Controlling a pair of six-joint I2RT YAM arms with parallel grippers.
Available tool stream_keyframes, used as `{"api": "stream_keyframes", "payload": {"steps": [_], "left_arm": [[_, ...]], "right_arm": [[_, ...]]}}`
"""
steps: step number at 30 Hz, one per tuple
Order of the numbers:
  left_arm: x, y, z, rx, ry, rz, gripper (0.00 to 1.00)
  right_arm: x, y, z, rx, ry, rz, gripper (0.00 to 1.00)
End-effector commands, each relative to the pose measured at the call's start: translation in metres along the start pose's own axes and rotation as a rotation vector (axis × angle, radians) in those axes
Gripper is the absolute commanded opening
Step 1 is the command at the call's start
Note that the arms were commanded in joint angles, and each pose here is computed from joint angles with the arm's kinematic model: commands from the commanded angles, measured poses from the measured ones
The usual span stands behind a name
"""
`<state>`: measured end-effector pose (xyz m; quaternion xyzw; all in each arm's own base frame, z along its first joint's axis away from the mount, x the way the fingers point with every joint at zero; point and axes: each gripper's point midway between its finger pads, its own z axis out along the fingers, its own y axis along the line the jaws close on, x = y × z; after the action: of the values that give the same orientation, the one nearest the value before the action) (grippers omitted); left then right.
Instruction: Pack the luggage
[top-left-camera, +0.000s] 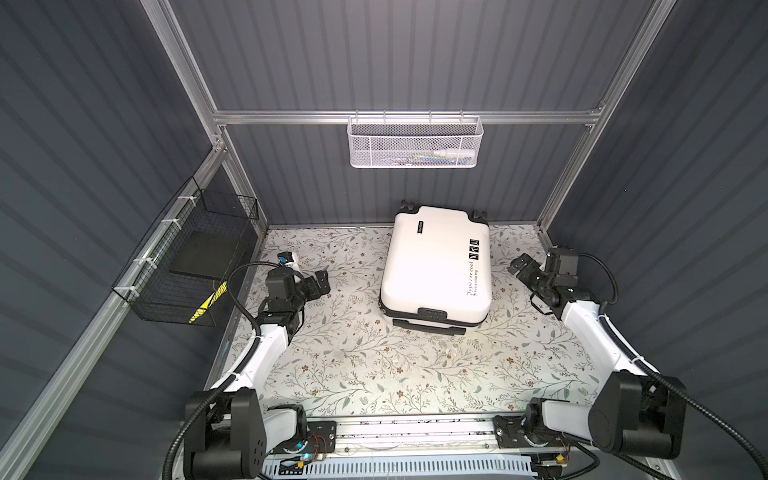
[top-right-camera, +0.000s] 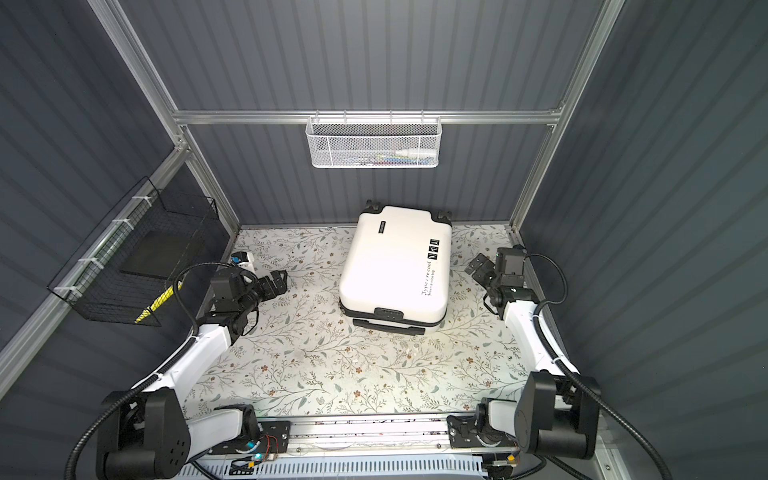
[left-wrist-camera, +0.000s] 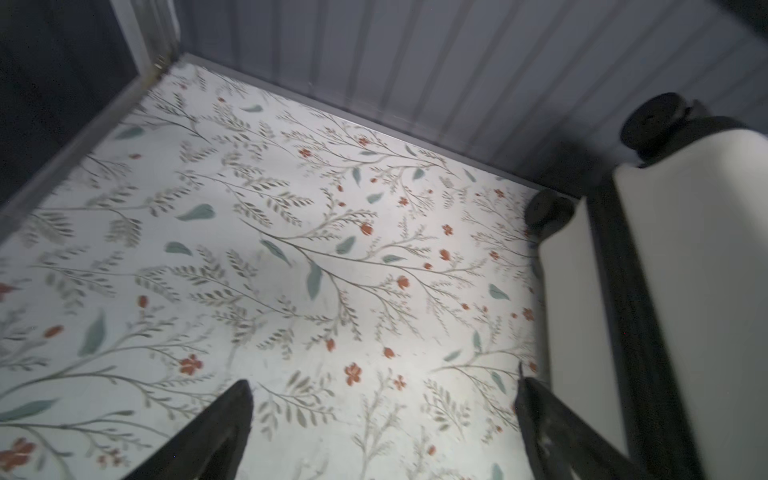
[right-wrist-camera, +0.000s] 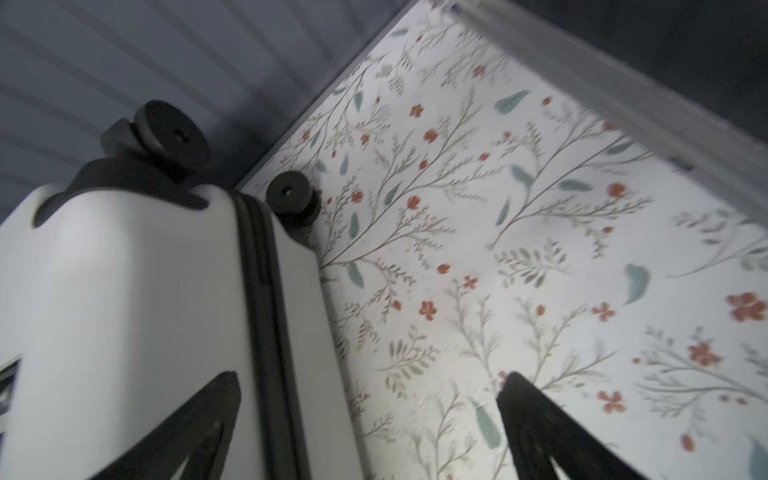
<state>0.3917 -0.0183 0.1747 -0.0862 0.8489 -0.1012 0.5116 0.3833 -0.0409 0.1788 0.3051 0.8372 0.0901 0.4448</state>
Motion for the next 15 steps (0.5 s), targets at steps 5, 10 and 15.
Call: {"api": "stream_keyframes", "payload": {"steps": [5,10,15], "left_arm": [[0.006,0.043,0.025,-0.185,-0.112,0.167,1.0],[0.033,0.053,0.03,-0.191,-0.143,0.175,1.0],[0.056,0.054,0.044,-0.159,-0.139,0.183,1.0]], "right_arm": [[-0.016,-0.011,0.009,0.155,-0.253,-0.299,0.99],[-0.007,-0.014,0.022,0.12,-0.317,-0.355,0.99],[-0.013,-0.001,0.022,0.054,-0.373,-0.411,0.99]]}}
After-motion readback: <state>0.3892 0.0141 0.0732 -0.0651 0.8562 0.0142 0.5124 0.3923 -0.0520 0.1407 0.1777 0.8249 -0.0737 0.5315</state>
